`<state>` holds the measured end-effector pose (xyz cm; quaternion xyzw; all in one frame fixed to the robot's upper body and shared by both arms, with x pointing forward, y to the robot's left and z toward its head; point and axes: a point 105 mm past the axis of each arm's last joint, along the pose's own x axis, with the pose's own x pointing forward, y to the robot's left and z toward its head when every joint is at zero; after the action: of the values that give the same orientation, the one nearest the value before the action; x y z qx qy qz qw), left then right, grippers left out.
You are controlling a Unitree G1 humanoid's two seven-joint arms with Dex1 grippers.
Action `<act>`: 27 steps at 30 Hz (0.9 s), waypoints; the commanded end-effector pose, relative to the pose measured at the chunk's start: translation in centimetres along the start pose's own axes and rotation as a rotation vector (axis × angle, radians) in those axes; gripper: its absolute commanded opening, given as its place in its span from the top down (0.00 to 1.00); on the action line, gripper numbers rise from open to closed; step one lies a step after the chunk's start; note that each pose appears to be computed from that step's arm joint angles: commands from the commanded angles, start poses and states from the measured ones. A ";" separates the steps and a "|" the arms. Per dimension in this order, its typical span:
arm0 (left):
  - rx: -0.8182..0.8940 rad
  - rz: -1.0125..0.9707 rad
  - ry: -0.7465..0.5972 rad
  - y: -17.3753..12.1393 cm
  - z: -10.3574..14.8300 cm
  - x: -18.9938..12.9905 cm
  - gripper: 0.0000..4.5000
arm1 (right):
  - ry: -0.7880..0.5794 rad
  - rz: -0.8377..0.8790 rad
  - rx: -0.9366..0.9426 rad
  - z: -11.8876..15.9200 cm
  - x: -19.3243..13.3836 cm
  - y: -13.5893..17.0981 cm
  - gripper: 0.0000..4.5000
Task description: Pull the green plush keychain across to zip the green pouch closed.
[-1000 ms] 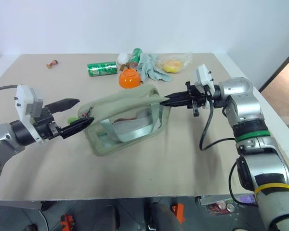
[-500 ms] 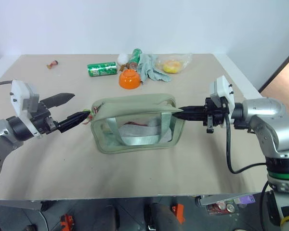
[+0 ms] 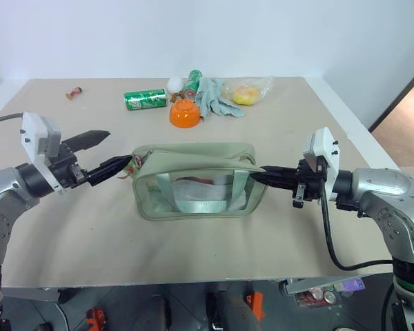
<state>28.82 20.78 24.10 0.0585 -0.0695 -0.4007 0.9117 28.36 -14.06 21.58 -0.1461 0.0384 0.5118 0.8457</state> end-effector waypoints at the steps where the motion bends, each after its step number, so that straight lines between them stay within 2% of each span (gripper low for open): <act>1: 0.014 -0.019 -0.012 -0.5 0.5 -0.2 0.00 | -0.030 -0.007 -0.052 0.8 -0.3 0.2 0.99; 6: -0.025 0.004 -0.013 -0.5 0.1 -1.1 0.00 | -0.051 0.006 -0.076 0.2 0.2 0.3 0.99; 10: -0.112 0.018 0.056 -0.9 -1.3 -2.2 0.00 | -0.055 0.014 -0.094 -0.4 0.6 0.3 0.99; 15: -0.056 0.078 0.096 -0.3 -2.6 -2.4 0.00 | -0.066 0.035 -0.108 -0.5 1.0 0.5 0.99; 20: 0.004 0.110 0.081 0.6 -2.9 -1.6 0.00 | -0.067 0.040 -0.121 -0.6 1.1 0.5 0.99; 27: 0.033 0.052 0.100 0.5 -4.2 -0.3 0.00 | -0.058 0.041 -0.130 -0.7 0.9 0.5 0.99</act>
<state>29.57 21.61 19.31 0.0788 -0.0144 -0.3679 0.9264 28.57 -13.47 20.75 -0.1797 -0.0195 0.5282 0.8297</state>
